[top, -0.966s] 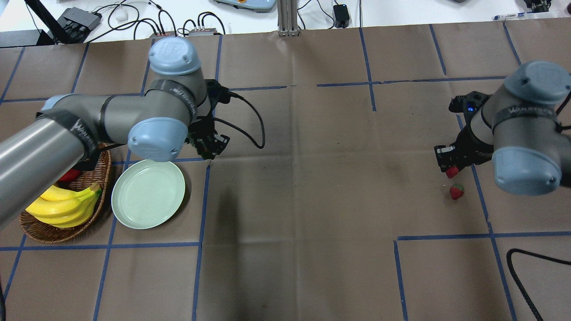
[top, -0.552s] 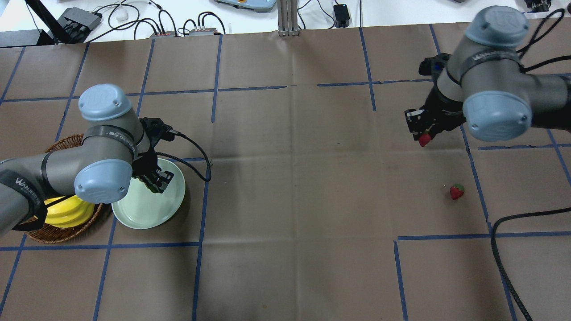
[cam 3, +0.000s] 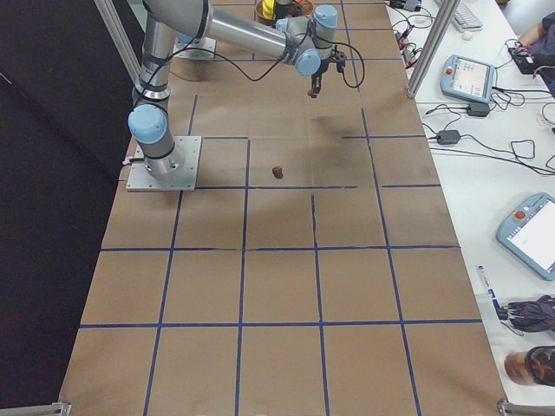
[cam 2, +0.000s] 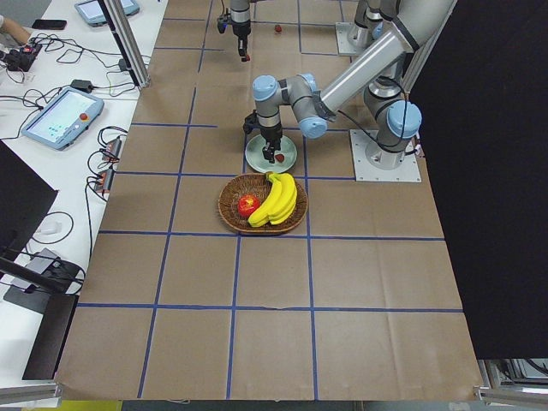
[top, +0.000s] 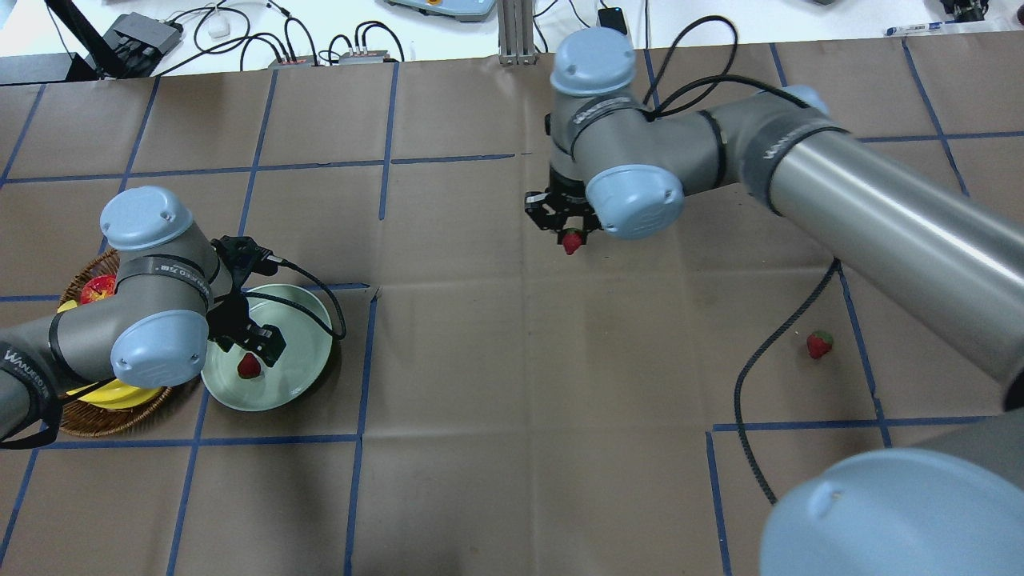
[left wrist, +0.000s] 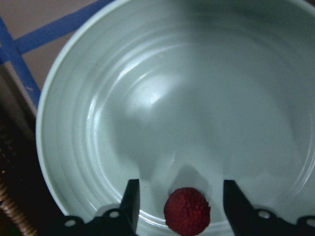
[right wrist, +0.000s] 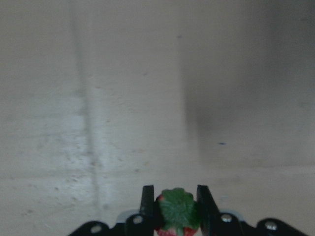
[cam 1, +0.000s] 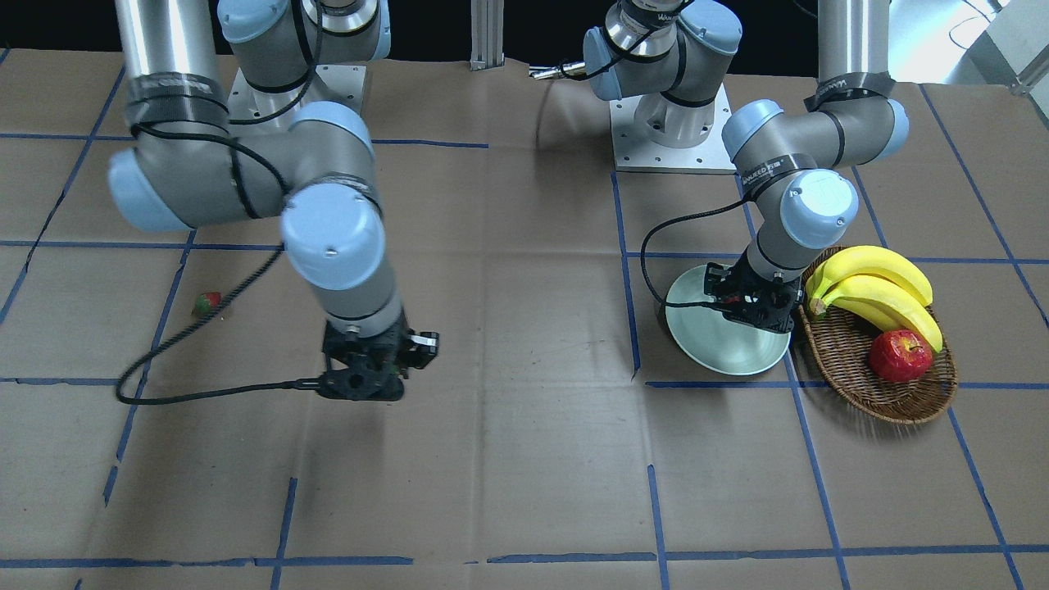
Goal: Collect all strawberries into plate
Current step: 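Release the strawberry at center with the right gripper while the left rises from the plate, then move the left gripper to the center strawberry while the right gripper reaches the last strawberry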
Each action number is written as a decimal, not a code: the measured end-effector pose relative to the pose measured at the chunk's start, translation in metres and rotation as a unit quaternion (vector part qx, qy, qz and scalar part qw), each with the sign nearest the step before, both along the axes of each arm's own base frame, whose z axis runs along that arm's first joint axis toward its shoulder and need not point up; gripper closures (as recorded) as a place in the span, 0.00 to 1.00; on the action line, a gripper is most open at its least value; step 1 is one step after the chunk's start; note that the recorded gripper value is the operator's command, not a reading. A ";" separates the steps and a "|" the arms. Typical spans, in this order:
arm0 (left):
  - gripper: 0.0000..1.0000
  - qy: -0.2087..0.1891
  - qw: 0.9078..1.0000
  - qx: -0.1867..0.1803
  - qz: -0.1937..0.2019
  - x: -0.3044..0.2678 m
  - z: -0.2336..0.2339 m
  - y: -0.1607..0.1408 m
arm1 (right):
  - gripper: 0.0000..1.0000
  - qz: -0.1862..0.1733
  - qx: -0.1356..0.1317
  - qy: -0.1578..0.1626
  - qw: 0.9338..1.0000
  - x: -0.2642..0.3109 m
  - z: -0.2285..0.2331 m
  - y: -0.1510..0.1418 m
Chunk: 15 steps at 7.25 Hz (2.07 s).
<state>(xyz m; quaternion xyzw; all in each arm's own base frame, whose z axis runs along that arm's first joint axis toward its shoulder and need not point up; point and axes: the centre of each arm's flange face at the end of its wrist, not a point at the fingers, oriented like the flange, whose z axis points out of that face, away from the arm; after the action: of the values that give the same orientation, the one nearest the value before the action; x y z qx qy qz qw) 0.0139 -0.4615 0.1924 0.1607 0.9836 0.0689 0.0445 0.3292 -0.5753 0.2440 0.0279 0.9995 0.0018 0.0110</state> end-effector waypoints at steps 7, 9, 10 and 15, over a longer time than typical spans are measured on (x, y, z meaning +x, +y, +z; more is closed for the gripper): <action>0.01 0.041 0.996 -0.056 0.049 -0.047 0.037 -0.010 | 0.00 -0.017 0.018 -0.011 1.000 0.044 -0.046 0.004; 0.01 0.039 0.995 -0.058 0.071 -0.079 0.054 -0.019 | 0.00 -0.027 0.019 -0.015 0.999 0.017 0.007 0.005; 0.01 0.040 0.994 -0.060 0.087 -0.097 0.058 -0.021 | 0.00 -0.031 0.020 -0.014 0.999 -0.016 0.043 0.003; 0.04 0.109 0.982 -0.077 0.137 -0.229 0.043 -0.056 | 0.00 0.027 0.033 0.001 0.999 -0.273 0.090 0.037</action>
<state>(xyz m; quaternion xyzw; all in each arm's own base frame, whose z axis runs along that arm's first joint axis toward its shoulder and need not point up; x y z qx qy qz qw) -0.2153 -0.5176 0.2357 0.0268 0.9976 -0.0195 -0.0604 0.0560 -0.5378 0.3343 0.0017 0.9993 0.0352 0.0089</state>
